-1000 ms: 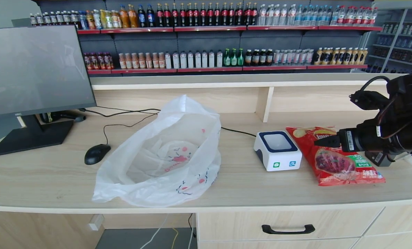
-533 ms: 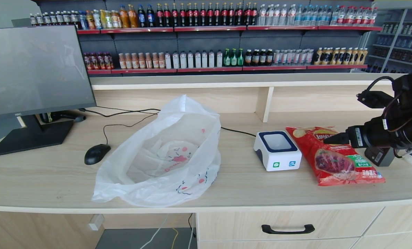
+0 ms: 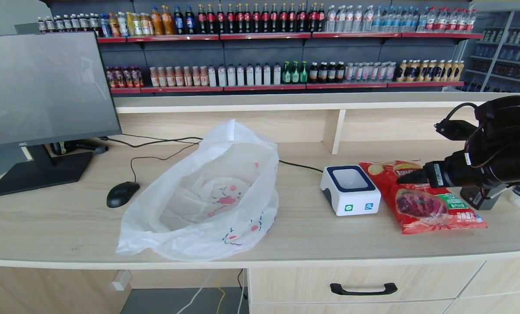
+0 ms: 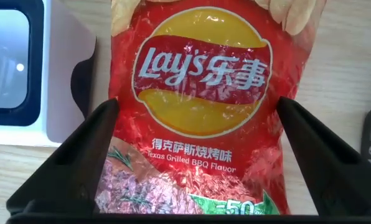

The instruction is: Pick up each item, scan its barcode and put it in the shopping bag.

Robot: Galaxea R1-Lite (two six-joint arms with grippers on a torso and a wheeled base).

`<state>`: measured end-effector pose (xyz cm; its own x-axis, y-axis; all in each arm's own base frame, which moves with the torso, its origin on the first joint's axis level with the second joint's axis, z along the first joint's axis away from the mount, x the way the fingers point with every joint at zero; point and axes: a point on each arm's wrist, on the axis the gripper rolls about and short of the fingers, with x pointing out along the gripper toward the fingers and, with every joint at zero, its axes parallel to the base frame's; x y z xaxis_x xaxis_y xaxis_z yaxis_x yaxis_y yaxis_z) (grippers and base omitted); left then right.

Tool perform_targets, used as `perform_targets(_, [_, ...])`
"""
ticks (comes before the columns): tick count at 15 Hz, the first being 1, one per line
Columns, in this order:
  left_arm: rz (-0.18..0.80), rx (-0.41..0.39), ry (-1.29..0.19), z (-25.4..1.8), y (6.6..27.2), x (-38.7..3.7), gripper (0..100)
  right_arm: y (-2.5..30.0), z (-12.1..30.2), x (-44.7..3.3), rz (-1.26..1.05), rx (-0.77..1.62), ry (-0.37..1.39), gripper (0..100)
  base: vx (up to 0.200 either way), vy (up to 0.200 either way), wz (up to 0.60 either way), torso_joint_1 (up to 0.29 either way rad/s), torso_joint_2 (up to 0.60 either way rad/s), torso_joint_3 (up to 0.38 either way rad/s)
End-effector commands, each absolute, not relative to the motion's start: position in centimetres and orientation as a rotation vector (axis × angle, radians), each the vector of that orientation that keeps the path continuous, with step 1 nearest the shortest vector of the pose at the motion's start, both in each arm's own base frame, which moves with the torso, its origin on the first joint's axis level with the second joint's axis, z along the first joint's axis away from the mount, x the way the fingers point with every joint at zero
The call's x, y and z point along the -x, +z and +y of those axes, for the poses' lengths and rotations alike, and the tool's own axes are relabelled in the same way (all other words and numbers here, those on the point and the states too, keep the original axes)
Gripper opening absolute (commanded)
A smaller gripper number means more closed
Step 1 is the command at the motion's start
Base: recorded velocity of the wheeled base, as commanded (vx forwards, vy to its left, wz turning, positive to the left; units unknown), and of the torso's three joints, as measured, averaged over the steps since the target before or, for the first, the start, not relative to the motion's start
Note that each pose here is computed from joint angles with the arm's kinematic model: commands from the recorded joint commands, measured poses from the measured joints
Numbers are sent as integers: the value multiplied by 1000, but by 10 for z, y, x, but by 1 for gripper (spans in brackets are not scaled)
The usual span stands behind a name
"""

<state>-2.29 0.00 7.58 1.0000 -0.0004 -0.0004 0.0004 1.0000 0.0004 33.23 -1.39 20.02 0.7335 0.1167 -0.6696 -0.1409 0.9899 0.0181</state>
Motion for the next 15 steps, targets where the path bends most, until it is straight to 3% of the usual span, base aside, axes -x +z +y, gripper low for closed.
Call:
perform_targets(1, [0,0,0,0,76,23,100,200,-14,-335,733,35,143,100,0,0,0,0,0,0])
perform_targets(15, [0,0,0,0,76,23,100,194,-2,-342,752,56,179,100,0,0,0,0,0,0])
